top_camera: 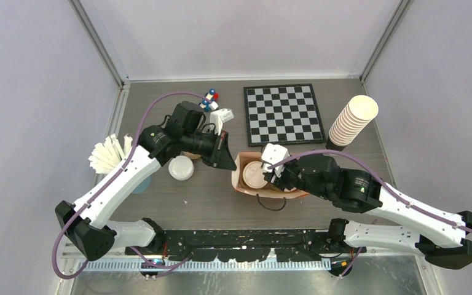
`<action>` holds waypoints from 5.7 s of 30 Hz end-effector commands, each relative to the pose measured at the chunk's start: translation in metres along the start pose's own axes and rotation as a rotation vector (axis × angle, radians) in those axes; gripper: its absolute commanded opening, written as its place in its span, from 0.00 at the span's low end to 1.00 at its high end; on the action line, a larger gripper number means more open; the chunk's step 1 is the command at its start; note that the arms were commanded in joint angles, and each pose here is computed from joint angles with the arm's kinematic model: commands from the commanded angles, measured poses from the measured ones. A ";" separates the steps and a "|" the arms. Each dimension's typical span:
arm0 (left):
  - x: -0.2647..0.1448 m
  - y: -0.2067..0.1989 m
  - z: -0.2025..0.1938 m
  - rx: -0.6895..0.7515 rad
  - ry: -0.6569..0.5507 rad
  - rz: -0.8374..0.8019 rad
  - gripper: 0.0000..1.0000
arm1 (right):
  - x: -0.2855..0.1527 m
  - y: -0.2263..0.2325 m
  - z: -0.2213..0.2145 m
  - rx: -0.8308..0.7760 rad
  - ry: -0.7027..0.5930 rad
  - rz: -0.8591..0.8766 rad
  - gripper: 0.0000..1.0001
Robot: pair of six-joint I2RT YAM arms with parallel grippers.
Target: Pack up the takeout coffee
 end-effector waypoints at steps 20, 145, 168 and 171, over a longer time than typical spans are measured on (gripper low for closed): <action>0.001 -0.006 0.019 -0.251 -0.009 0.086 0.00 | -0.052 -0.043 0.046 0.329 -0.278 -0.222 0.52; -0.246 -0.001 0.001 -0.157 -0.675 0.893 0.00 | -0.107 -0.088 0.042 0.647 -0.128 -0.494 0.83; -0.224 -0.150 0.087 0.060 -0.905 -0.129 0.00 | -0.114 -0.099 0.050 0.700 -0.163 -0.556 0.83; -0.205 -0.151 0.097 0.050 -0.809 -0.212 0.00 | -0.117 -0.098 0.045 0.727 -0.178 -0.560 0.83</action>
Point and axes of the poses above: each gripper's point midway between its finger pads, its own x axis out along the fingers, its own y axis along the line the jaws close on, z = x × y, the point moved 4 cm from there along -x, back along the fingers, and after that the axes turned 9 degrees about -x, right-handed, at the moved point
